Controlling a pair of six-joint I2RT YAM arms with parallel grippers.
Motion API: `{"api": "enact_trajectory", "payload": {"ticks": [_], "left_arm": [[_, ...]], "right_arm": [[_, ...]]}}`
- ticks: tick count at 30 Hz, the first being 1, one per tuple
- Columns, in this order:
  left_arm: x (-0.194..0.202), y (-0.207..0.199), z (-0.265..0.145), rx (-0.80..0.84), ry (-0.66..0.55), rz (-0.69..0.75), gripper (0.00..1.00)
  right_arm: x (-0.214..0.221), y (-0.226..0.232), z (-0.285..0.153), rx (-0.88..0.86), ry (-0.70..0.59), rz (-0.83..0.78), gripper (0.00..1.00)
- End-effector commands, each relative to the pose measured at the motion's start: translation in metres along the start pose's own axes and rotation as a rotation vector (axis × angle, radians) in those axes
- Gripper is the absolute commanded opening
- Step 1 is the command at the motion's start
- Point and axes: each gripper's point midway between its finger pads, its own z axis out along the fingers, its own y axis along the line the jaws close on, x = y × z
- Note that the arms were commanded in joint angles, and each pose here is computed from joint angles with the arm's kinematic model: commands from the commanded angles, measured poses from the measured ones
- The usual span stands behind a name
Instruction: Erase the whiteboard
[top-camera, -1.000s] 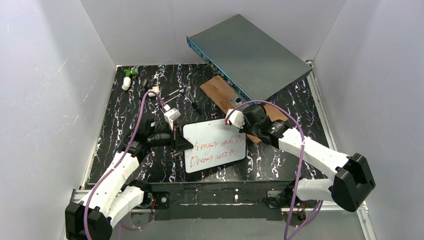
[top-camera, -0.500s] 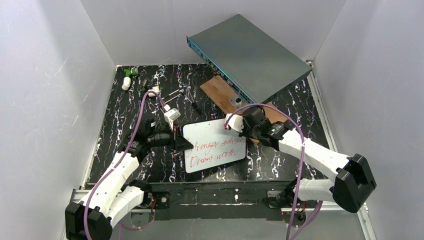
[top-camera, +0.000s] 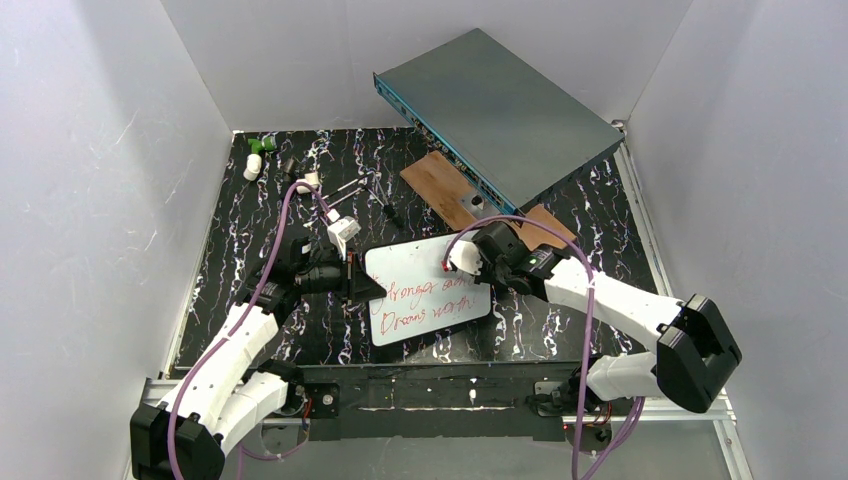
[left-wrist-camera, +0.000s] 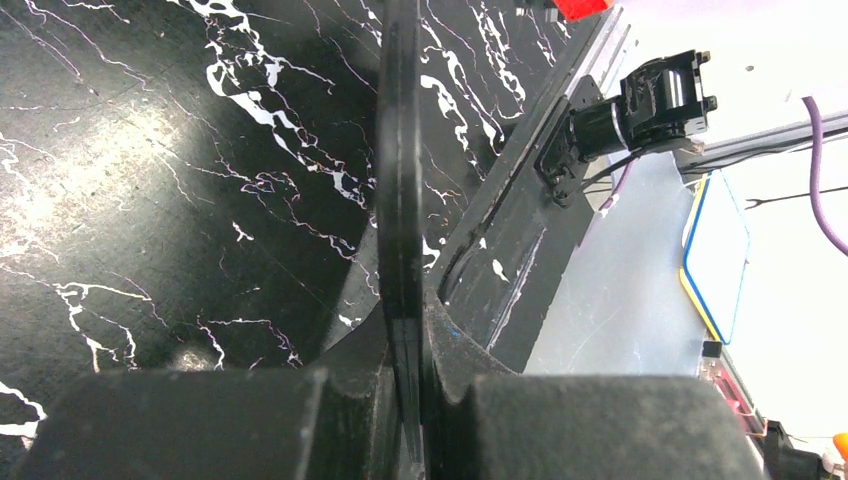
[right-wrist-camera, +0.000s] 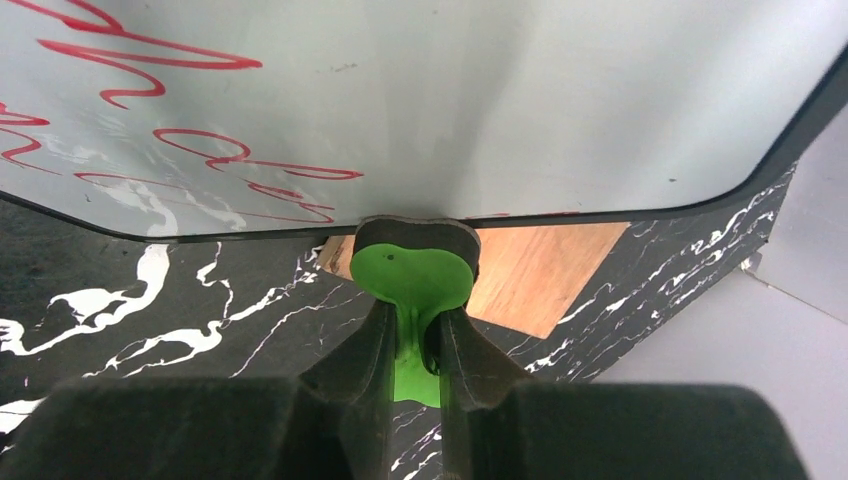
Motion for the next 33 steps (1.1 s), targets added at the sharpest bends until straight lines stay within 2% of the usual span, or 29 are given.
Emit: {"api": "enact_trajectory", "payload": {"ticks": [1, 17, 22, 28, 33], "left_arm": [[0.005, -0.011, -0.002, 0.051, 0.029, 0.078, 0.00], [0.007, -0.008, 0.000, 0.049, 0.039, 0.065, 0.00], [0.007, -0.008, 0.000, 0.047, 0.041, 0.063, 0.00], [0.007, -0.008, 0.000, 0.049, 0.041, 0.065, 0.00], [0.007, -0.009, -0.001, 0.047, 0.036, 0.069, 0.00]], "right_arm": [[-0.026, -0.043, -0.012, 0.162, -0.063, 0.099, 0.01], [-0.033, -0.080, -0.028, 0.380, -0.142, 0.215, 0.01], [-0.030, -0.059, -0.020, 0.272, -0.129, 0.177, 0.01], [-0.013, -0.013, -0.008, 0.054, -0.062, 0.061, 0.01], [-0.006, 0.022, -0.005, -0.119, -0.056, 0.008, 0.01]]}}
